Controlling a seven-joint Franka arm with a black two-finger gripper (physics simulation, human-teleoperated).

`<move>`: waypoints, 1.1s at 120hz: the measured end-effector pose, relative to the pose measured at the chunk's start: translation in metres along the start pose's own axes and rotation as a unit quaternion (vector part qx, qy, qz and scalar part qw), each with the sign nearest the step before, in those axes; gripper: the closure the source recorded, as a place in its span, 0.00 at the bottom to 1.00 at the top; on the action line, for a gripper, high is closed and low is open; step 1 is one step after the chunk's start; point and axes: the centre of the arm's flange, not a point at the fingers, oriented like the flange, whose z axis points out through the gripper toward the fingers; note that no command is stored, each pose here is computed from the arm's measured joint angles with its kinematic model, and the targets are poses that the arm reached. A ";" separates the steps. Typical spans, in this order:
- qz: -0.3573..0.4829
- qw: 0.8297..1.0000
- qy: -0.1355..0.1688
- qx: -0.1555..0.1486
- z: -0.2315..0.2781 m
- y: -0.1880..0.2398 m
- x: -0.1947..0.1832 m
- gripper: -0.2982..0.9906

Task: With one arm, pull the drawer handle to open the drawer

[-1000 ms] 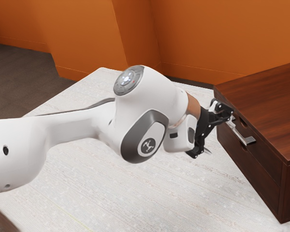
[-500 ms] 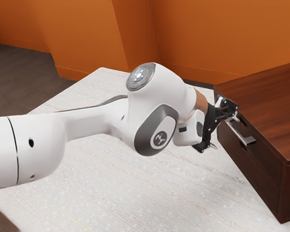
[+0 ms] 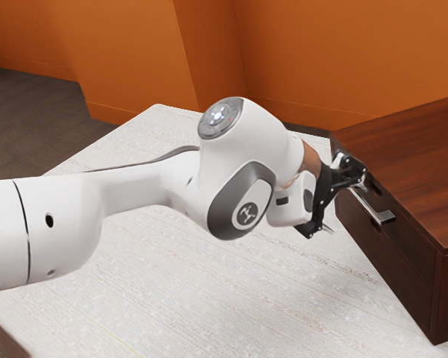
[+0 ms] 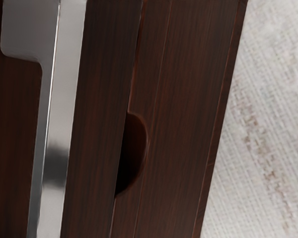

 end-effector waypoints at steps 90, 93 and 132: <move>0.013 1.000 0.003 -0.019 -0.023 0.025 0.010 0.24; 0.013 1.000 0.003 -0.020 -0.023 0.027 0.010 0.24; 0.002 0.999 -0.012 -0.031 -0.033 0.048 -0.011 0.23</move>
